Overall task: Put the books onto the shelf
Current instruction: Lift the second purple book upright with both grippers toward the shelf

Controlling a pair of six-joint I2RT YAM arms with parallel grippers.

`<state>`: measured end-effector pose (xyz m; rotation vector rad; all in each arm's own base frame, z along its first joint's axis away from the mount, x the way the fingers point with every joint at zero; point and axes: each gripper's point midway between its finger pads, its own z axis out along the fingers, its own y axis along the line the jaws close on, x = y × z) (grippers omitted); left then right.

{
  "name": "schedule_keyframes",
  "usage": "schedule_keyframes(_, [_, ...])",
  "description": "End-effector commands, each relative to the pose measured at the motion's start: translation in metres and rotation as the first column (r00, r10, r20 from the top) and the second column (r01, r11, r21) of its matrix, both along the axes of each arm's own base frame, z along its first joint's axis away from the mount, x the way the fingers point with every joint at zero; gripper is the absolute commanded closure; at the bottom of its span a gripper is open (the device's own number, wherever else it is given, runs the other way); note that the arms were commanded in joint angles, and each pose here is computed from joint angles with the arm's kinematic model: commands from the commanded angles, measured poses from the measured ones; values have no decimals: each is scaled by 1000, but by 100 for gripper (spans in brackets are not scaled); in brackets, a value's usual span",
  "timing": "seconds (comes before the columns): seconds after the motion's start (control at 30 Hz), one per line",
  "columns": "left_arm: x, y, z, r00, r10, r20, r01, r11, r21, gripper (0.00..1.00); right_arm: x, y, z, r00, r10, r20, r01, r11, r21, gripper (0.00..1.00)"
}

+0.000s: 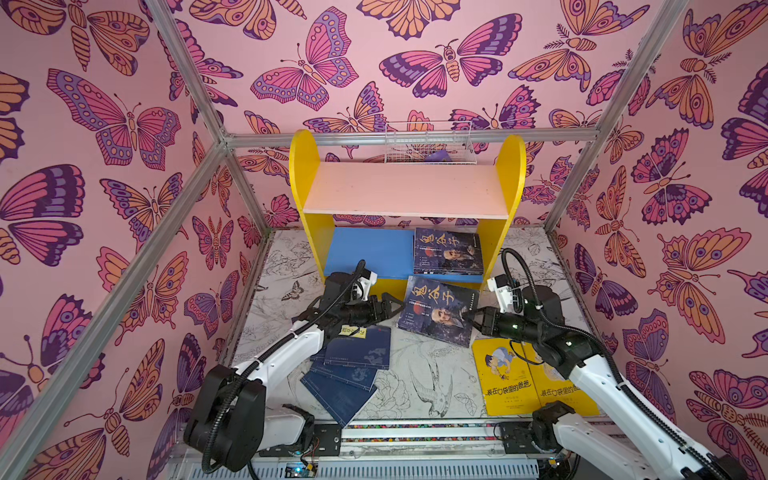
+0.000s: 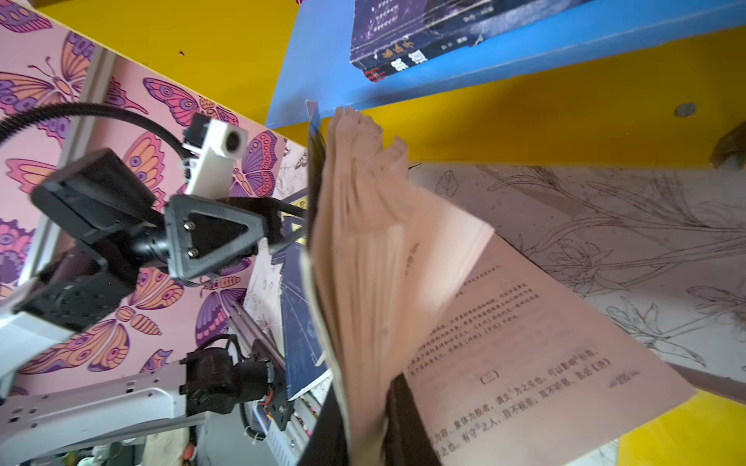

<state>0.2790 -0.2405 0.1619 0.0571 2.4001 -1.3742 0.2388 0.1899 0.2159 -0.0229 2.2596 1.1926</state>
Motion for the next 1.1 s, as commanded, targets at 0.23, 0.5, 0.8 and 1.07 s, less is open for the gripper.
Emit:
schedule_keyframes(0.23, [-16,-19,21,994,-107,-30,98,970,-222,8,3,19,68,987,92,130,-117,972,204,100])
schedule_keyframes(0.5, [-9,-28,33,991,-136,-5,129,946,-296,45,-9,23,68,982,149,113,-171,958,229,100])
schedule_keyframes(0.8, [-22,-27,52,986,-155,56,165,928,-333,97,5,-6,29,999,-24,42,23,999,32,67])
schedule_keyframes(1.07, [-34,-18,89,972,-113,208,187,906,-380,100,5,-20,-4,989,-129,-67,129,992,-3,23])
